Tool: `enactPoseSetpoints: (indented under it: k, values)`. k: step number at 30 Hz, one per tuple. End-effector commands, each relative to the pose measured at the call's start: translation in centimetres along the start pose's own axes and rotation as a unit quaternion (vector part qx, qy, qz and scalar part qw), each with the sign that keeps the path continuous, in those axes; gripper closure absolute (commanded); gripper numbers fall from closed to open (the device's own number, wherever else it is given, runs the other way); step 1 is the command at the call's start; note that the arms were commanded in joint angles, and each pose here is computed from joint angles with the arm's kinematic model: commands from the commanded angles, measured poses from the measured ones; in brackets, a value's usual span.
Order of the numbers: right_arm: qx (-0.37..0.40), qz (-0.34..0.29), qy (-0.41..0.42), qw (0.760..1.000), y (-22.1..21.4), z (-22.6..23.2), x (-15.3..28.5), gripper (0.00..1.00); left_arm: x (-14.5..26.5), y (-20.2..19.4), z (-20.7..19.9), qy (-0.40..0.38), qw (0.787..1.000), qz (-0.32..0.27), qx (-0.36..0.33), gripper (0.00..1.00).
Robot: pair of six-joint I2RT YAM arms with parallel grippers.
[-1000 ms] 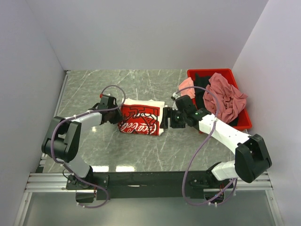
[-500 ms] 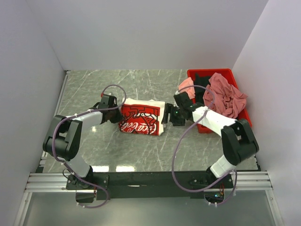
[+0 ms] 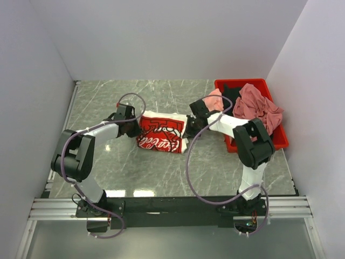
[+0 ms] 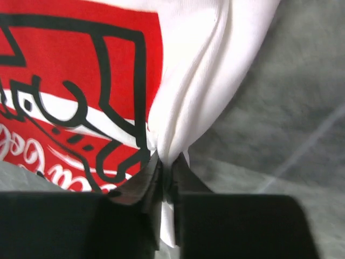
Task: Fold and stack the t-shirts
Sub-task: Neatly place the folded tshirt to the corner
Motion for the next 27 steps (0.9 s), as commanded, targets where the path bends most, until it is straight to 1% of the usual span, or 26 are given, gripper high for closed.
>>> enactPoseSetpoints:
  k: [1,2,3,4,5,6,7,8,9,10,11,12,13,14,15,19,21,22,23,26,27]
  values:
    - [0.022,-0.018,0.019,0.999,2.9,1.6,-1.5,0.99,-0.4,3.1,-1.8,0.001,0.999,-0.033,-0.017,0.93]
    - [0.031,-0.036,0.026,0.999,5.2,2.8,-1.2,1.0,-0.5,3.9,-1.9,0.0,0.999,-0.039,-0.017,0.93]
    - [0.038,-0.036,0.026,0.998,5.9,3.1,-1.6,1.0,-0.7,4.6,-2.1,-0.002,0.999,-0.044,-0.017,0.92]
    - [0.044,-0.022,0.016,0.999,5.9,2.7,-3.0,1.0,-1.1,6.0,-2.7,-0.008,0.998,-0.052,-0.018,0.92]
    - [0.054,-0.043,0.032,0.997,8.4,4.3,-2.7,1.0,-1.3,6.7,-2.9,-0.009,0.998,-0.055,-0.017,0.91]
    - [0.061,-0.039,0.031,0.997,9.0,4.5,-2.9,1.0,-2.0,8.1,-3.7,-0.014,0.998,-0.057,-0.018,0.92]
    - [0.068,-0.053,0.038,0.996,11.0,5.5,-3.5,1.0,-2.4,9.0,-3.6,-0.012,0.998,-0.057,-0.024,0.92]
    - [0.071,-0.061,0.041,0.995,12.1,5.8,-3.7,1.0,-2.8,9.7,-3.8,-0.01,0.998,-0.058,-0.027,0.93]
    - [0.07,-0.045,0.034,0.996,12.1,5.2,-5.2,1.0,-3.8,10.7,-4.2,-0.005,0.998,-0.05,-0.029,0.94]
    - [0.078,-0.07,0.052,0.993,14.6,6.7,-4.3,1.0,-4.3,11.4,-4.3,-0.009,0.998,-0.046,-0.037,0.94]
    - [0.08,-0.071,0.064,0.992,15.4,7.1,-4.4,1.0,-4.9,11.9,-4.3,-0.007,0.998,-0.044,-0.038,0.95]
    - [0.074,-0.064,0.062,0.993,15.8,6.3,-5.9,1.0,-5.9,12.8,-4.5,-0.003,0.998,-0.042,-0.038,0.94]
    - [0.079,-0.093,0.081,0.989,18.1,7.7,-4.9,1.0,-6.4,13.5,-4.2,-0.003,0.998,-0.041,-0.04,0.94]
    - [0.078,-0.098,0.09,0.988,18.9,7.9,-4.9,1.0,-6.8,14.1,-4.1,0.001,0.998,-0.041,-0.039,0.94]
    - [0.071,-0.09,0.104,0.988,19.2,7.4,-6.0,1.0,-7.8,15.1,-4.2,0.002,0.998,-0.045,-0.038,0.94]
    - [0.065,-0.142,0.153,0.976,22.7,7.8,-6.0,1.0,-9.3,18.0,-3.4,-0.004,0.998,-0.051,-0.026,0.92]
    - [0.061,-0.165,0.175,0.969,24.1,8.1,-6.1,0.98,-10.1,18.5,-3.6,-0.021,0.998,-0.052,-0.024,0.9]
    - [0.058,-0.194,0.176,0.963,25.8,8.1,-5.4,0.98,-10.3,18.8,-3.4,-0.027,0.998,-0.051,-0.023,0.89]
    - [0.053,-0.207,0.178,0.96,26.7,8.2,-5.0,0.98,-10.4,18.9,-3.6,-0.035,0.998,-0.047,-0.022,0.88]
    - [0.047,-0.223,0.187,0.956,27.6,8.2,-4.7,0.98,-10.8,20.2,-4.1,-0.045,0.997,-0.059,-0.025,0.84]
    - [0.053,-0.241,0.189,0.95,28.2,8.5,-3.9,0.98,-11.3,20.2,-4.0,-0.046,0.997,-0.056,-0.023,0.83]
Point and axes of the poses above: each gripper's point midway between its finger pads, its own x axis back along the fingers, its own z axis along the line the jaws close on, y = z × x, the point moved 2 cm from there along x, back along the fingers, and after that the axes turned 5 degrees about x, right-handed, at the moved point
